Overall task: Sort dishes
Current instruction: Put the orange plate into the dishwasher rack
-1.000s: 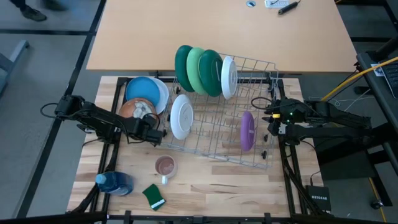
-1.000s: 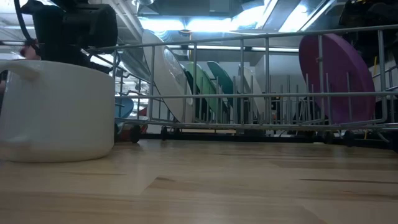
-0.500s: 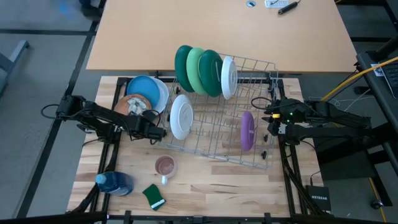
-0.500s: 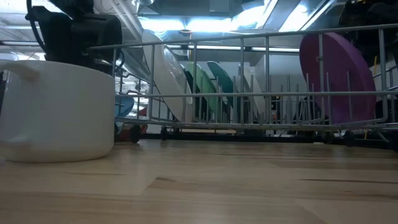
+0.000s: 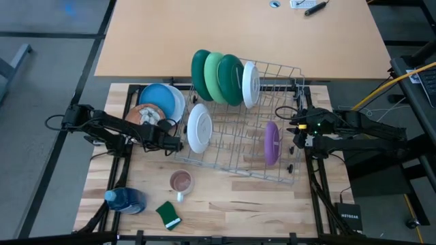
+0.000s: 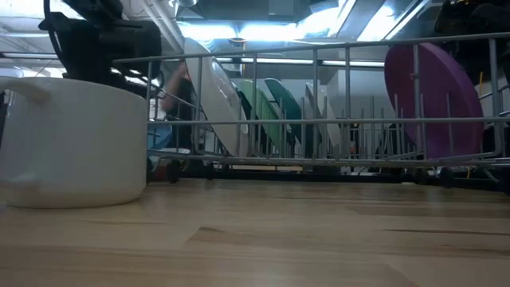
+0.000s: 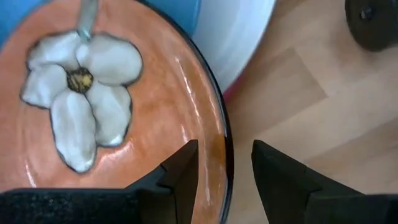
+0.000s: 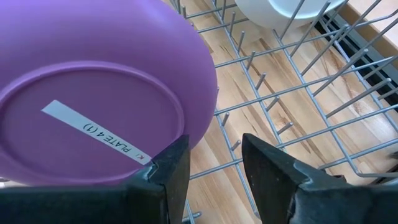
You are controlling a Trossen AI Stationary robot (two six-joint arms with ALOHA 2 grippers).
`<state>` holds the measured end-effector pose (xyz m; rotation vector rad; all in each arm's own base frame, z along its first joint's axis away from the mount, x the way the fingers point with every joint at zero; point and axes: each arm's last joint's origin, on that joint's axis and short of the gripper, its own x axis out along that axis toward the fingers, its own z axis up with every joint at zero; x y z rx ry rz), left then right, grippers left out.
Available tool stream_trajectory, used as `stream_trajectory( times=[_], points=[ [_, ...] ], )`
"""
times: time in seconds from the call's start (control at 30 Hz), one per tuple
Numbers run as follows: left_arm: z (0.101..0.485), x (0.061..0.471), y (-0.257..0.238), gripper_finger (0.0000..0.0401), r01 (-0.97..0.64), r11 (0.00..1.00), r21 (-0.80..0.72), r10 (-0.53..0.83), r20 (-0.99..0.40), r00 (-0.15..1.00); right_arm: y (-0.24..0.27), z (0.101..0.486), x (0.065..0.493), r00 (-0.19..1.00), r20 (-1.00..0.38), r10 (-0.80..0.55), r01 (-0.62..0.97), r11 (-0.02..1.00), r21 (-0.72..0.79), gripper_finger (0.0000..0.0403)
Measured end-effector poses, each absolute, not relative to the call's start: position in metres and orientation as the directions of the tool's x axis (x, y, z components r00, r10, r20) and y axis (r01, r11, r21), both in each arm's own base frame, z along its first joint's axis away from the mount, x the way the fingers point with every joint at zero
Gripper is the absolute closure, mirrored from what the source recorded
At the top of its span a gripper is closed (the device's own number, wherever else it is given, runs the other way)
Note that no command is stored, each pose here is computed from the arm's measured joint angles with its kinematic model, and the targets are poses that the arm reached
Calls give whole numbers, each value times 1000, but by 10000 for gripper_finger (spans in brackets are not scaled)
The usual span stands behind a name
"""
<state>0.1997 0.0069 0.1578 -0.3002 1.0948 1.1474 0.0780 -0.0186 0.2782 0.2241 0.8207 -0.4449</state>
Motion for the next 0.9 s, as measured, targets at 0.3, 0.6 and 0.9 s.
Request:
stream_trajectory(
  times=[0.3, 0.6, 0.9],
  points=[
    [152, 195, 4, 262, -850, 447, 279, 490, -871, -28, -19, 278, 78, 596, -747, -295, 465, 885, 21, 251],
    [152, 195, 4, 262, -809, 501, 306, 485, -874, -30, -19, 278, 78, 595, -746, -298, 467, 884, 19, 251],
    [152, 194, 4, 272, -823, 482, 300, 486, -873, -34, -19, 278, 78, 595, -747, -298, 467, 884, 19, 251]
  ],
)
